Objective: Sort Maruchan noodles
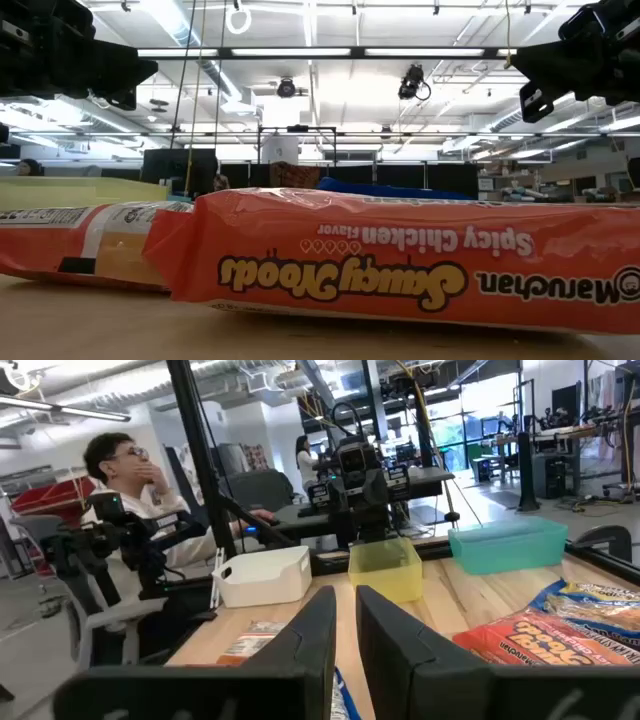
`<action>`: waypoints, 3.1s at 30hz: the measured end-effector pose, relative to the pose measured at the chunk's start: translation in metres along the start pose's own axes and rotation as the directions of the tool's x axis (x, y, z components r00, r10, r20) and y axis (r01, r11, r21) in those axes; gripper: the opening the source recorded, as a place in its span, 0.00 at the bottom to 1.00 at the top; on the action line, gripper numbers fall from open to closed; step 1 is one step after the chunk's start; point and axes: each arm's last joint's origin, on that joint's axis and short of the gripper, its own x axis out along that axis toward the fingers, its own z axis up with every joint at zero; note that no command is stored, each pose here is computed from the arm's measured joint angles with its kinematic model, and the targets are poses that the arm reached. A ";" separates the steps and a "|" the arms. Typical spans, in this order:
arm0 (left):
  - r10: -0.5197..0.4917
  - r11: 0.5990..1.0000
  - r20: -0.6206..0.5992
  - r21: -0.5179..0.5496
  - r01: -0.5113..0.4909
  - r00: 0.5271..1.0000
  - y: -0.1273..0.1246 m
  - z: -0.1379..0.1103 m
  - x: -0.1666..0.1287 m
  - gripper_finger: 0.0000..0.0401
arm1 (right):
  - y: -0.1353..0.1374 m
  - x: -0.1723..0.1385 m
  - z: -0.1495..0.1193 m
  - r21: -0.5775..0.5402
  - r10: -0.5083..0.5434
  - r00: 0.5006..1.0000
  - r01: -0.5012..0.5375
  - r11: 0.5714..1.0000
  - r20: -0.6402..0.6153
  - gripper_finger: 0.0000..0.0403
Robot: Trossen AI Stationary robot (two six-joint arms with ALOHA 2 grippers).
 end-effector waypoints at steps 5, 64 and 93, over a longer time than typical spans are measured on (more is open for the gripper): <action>0.000 1.000 0.000 0.000 0.000 1.000 0.000 0.000 0.000 0.39 | 0.000 0.000 0.000 0.000 0.000 1.000 0.000 1.000 0.000 0.12; 0.000 1.000 0.000 0.000 0.000 1.000 0.000 0.000 0.000 0.39 | -0.001 -0.001 0.014 0.065 -0.115 0.979 0.106 0.992 0.165 0.12; 0.001 1.000 0.000 0.000 -0.001 1.000 0.000 0.000 0.000 0.39 | 0.140 0.180 -0.025 -0.258 0.027 0.851 -0.189 0.947 -0.524 0.13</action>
